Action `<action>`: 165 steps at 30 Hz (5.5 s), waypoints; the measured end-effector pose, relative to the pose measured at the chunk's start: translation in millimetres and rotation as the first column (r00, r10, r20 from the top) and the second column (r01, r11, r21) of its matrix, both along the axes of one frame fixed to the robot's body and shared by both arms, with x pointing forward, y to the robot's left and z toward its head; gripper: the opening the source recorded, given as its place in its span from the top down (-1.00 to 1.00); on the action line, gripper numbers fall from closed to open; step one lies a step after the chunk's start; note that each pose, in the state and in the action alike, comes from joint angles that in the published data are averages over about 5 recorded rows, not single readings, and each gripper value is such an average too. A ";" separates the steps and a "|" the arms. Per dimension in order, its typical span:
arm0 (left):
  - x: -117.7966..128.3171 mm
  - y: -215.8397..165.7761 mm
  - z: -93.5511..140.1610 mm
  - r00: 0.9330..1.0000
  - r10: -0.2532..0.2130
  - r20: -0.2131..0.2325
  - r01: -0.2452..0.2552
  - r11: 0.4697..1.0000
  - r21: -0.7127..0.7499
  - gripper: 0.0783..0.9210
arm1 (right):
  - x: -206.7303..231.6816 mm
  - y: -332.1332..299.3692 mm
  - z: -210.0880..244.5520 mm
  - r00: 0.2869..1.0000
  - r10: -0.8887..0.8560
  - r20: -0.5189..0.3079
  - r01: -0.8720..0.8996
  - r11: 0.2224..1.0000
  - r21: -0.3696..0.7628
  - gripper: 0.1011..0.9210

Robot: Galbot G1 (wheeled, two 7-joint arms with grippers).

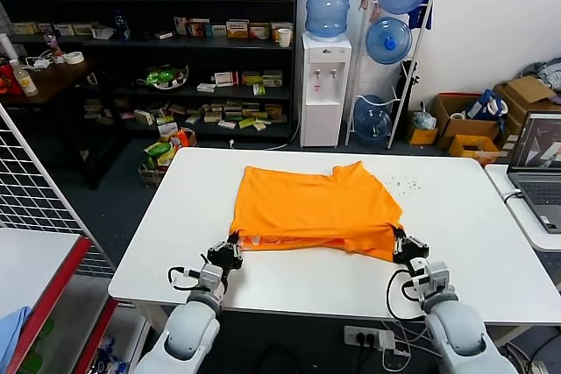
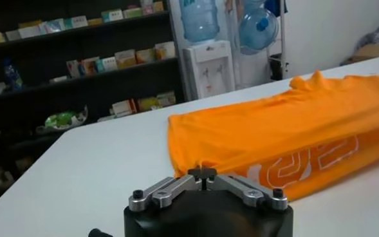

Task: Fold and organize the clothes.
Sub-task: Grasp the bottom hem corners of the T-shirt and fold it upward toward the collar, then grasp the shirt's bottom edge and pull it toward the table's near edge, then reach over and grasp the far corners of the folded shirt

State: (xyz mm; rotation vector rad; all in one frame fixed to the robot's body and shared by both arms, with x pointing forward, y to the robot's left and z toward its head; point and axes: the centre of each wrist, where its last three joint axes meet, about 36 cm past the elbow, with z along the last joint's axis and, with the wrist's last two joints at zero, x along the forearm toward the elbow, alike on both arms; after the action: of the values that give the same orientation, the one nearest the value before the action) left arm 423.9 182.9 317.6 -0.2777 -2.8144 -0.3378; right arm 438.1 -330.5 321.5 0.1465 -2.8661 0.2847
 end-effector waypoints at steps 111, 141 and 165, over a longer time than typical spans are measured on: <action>-90.4 56.7 73.7 0.954 -0.003 -0.298 -0.025 0.996 -0.088 -0.28 | -137.0 -3.2 83.8 0.970 -0.061 -0.235 0.054 0.998 -0.036 -0.44; 105.1 18.0 51.4 0.986 -0.006 -0.169 -0.009 0.996 -0.089 -0.77 | 91.2 -58.2 74.3 0.973 -0.020 -0.230 0.062 0.982 0.179 -0.76; 194.7 19.4 18.5 0.970 0.102 -0.221 -0.110 0.994 -0.021 -0.75 | 162.5 -17.5 14.4 0.943 0.074 -0.325 0.017 0.963 0.269 -0.21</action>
State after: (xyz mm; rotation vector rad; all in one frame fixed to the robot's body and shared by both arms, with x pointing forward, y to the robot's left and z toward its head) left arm 618.7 202.3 336.2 -0.1595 -2.6061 -0.2214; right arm 600.6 -348.0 335.9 0.2605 -2.5516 -0.1194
